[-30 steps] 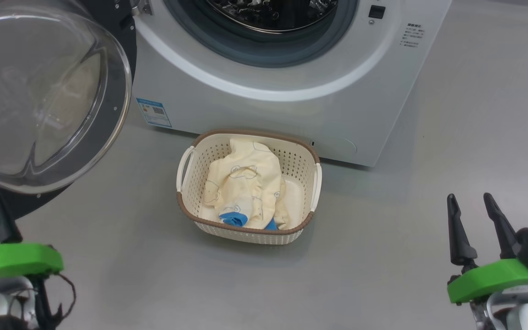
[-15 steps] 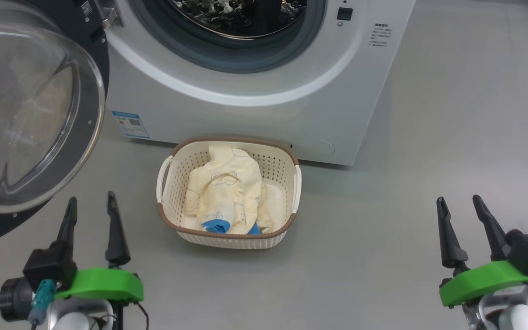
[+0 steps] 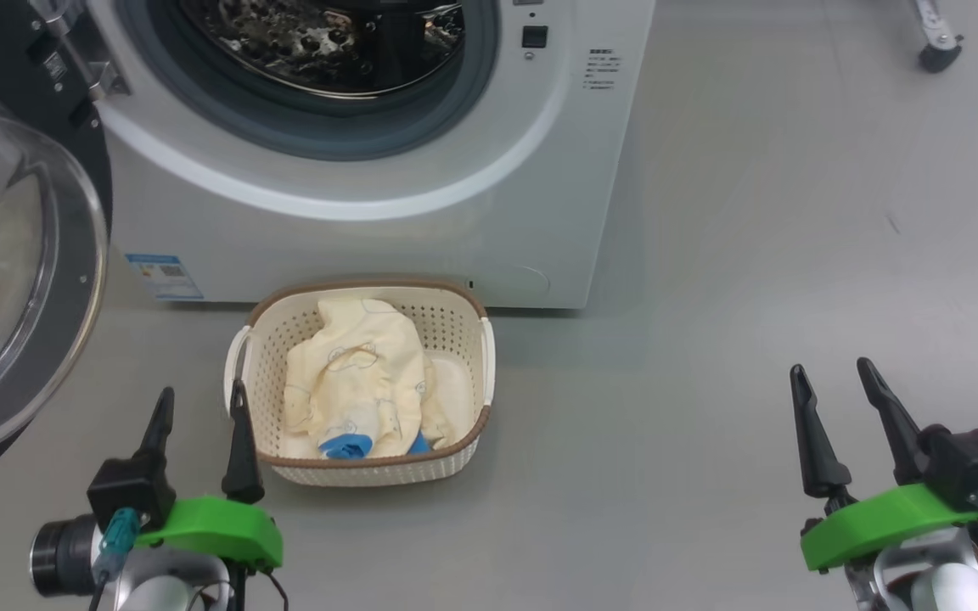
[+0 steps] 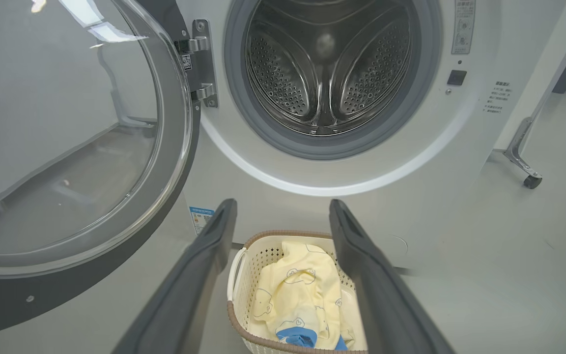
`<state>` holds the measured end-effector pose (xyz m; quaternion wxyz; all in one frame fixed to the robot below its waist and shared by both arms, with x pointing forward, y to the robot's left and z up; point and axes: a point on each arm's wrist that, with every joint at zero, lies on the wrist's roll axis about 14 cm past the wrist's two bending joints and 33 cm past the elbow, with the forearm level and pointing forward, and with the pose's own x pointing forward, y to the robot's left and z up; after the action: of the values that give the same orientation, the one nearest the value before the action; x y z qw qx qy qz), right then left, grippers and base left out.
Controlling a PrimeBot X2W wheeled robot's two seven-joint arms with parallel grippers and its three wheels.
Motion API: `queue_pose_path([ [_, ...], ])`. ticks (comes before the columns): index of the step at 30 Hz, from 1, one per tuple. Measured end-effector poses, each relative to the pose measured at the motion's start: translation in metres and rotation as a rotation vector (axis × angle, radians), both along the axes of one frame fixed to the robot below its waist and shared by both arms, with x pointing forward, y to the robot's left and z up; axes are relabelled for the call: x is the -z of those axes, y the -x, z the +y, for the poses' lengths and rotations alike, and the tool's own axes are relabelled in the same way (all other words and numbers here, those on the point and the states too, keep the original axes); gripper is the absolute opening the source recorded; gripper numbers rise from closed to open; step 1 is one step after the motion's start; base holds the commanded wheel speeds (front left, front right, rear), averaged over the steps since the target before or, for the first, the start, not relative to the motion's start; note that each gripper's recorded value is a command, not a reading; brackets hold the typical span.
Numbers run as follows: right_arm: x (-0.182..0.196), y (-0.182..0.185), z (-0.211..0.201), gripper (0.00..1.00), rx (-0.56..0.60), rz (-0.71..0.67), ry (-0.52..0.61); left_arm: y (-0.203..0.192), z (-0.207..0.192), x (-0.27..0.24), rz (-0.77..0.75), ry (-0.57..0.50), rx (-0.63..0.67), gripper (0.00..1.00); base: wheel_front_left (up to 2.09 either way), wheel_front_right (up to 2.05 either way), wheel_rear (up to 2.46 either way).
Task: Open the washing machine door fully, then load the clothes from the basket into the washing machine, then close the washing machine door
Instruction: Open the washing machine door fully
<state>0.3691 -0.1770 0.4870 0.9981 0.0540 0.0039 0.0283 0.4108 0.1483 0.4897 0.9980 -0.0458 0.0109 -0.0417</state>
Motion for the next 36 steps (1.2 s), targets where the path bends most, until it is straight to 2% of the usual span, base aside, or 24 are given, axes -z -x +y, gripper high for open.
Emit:
queue_pose_path([
  [15, -0.014, 0.031, -0.034, 1.0, 0.108, -0.04, 0.023, -0.008, -0.032, -0.003, -0.011, -0.006, 0.081, 1.0, 0.0, 0.0, 0.0],
  [36, -0.021, 0.034, -0.033, 1.0, 0.105, -0.058, 0.026, 0.001, -0.028, -0.005, -0.003, -0.031, 0.083, 1.0, 0.18, -0.18, 0.0],
])
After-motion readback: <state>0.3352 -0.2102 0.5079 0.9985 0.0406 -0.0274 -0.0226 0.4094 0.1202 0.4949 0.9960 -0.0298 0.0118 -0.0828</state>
